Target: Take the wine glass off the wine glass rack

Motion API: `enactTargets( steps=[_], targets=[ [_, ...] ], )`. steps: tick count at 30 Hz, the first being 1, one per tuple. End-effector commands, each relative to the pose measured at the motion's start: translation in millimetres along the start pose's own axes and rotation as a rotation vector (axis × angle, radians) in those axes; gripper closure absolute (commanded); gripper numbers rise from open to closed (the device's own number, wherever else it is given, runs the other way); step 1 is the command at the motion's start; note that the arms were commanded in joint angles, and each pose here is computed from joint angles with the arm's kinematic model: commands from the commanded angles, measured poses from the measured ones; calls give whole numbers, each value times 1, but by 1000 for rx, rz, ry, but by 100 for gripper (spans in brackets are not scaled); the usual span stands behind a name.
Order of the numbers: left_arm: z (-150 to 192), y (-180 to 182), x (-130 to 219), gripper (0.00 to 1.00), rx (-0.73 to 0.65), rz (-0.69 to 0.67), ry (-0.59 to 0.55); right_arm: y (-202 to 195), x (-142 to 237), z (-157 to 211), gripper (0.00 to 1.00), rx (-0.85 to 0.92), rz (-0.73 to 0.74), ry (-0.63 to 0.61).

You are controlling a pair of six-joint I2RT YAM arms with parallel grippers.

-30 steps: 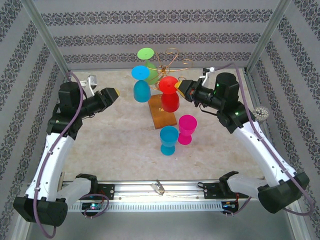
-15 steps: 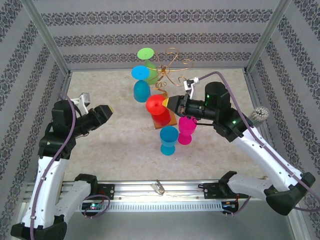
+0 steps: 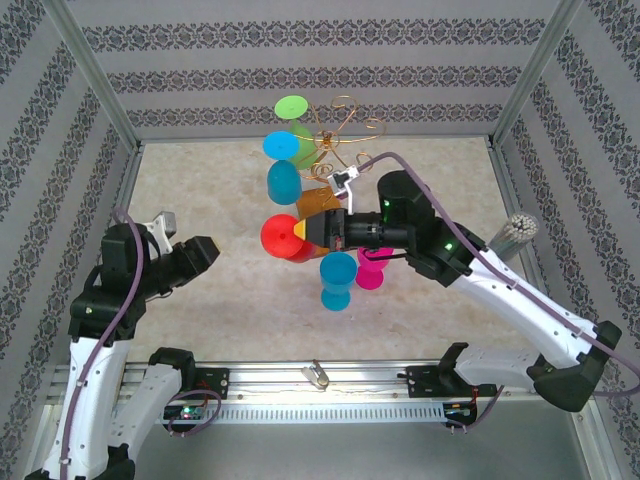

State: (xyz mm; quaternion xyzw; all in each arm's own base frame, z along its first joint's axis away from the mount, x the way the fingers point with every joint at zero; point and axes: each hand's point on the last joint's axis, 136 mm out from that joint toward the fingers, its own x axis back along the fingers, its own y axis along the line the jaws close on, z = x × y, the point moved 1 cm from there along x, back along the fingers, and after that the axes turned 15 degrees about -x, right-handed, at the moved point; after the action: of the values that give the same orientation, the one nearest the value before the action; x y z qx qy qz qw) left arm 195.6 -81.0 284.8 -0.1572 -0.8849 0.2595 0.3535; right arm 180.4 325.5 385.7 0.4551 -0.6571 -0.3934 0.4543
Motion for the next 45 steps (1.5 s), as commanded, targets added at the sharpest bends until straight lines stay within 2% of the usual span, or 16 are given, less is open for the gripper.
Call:
enactTargets(
  steps=[1, 11, 19, 31, 39, 45],
  targets=[
    [17, 11, 0, 54, 43, -34, 41, 10, -10, 3, 100, 114, -18, -3],
    [39, 23, -5, 54, 68, -50, 97, -14, -46, 37, 100, 301, 51, 43],
    [40, 22, -9, 54, 72, -33, 105, -49, -67, 53, 100, 441, 169, 44],
    [38, 19, -21, 54, 89, 8, 127, -76, -100, 67, 100, 762, 309, -16],
    [52, 18, -27, 53, 104, 29, 226, -95, -112, 71, 100, 962, 426, -62],
    [60, 16, -29, 50, 125, 54, 280, -110, -114, 68, 100, 1037, 507, -114]
  ],
)
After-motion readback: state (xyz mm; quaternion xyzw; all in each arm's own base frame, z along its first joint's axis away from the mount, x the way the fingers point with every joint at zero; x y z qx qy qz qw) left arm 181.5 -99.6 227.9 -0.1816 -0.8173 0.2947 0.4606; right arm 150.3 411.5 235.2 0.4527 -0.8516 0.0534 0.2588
